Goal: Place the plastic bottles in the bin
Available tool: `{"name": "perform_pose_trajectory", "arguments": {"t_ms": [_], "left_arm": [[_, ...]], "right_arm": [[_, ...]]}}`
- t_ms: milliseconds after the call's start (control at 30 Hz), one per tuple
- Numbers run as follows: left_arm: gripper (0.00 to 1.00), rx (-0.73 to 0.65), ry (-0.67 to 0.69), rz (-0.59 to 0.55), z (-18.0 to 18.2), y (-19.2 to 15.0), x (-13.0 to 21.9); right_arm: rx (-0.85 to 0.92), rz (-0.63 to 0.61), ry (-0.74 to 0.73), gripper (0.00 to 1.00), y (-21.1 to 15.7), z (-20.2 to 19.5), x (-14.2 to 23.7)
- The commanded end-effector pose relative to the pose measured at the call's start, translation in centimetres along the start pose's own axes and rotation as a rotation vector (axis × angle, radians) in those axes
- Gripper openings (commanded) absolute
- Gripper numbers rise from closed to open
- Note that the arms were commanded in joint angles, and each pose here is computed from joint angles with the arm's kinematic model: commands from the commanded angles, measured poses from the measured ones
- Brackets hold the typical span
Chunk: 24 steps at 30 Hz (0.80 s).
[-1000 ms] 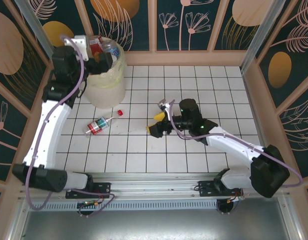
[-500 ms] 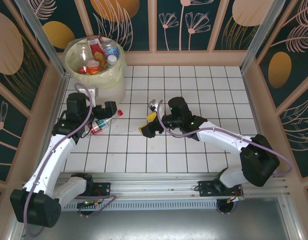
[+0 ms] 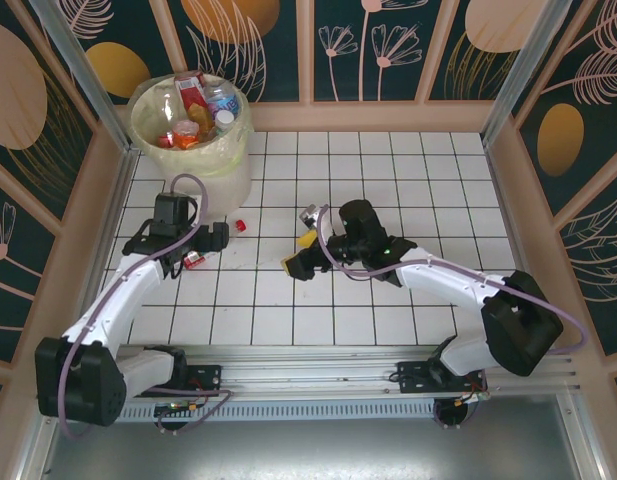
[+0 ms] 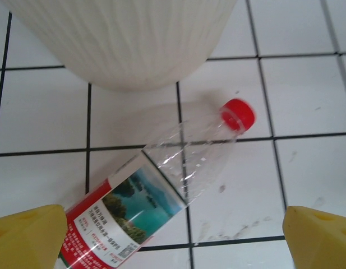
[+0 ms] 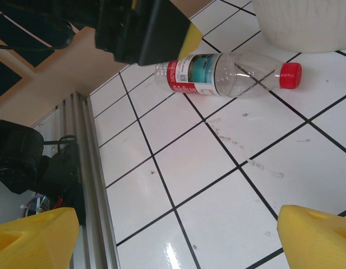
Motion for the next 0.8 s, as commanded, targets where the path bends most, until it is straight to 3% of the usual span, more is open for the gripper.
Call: {"name": "perform_pose_trajectory", "arguments": {"t_ms": [0, 300, 500, 767], "left_arm": [[0.99, -0.065, 0.04, 0.083, 0.4, -0.9, -0.9], [0.99, -0.141, 0.063, 0.23, 0.5, -2.1, -3.8], [0.99, -0.204, 0.149, 0.336, 1.0, -3.0, -5.7], [0.99, -0.237, 0.143, 0.388, 0.7, -3.4, -7.8]], "right_arm": [[0.026, -0.056, 0.016, 0.92, 0.8, 0.7, 0.8], [0.023, -0.077, 0.013, 0.92, 0.4, 0.3, 1.5], [0.025, -0.093, 0.004, 0.93, 0.2, 0.1, 2.3], [0.019, -0.105, -0.004, 0.93, 0.0, -0.3, 3.1]]}}
Point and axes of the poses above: each hand's point on the last joint's axis, 136 mm out from that joint toward the fingers, its own x axis back along the fingers, its own z axis along the line the jaws close on, y = z × x, the point moved 6 cm from there along x, back along the fingers, and after that the axes turned 13 degrees about -x, right-handed, at the moved point
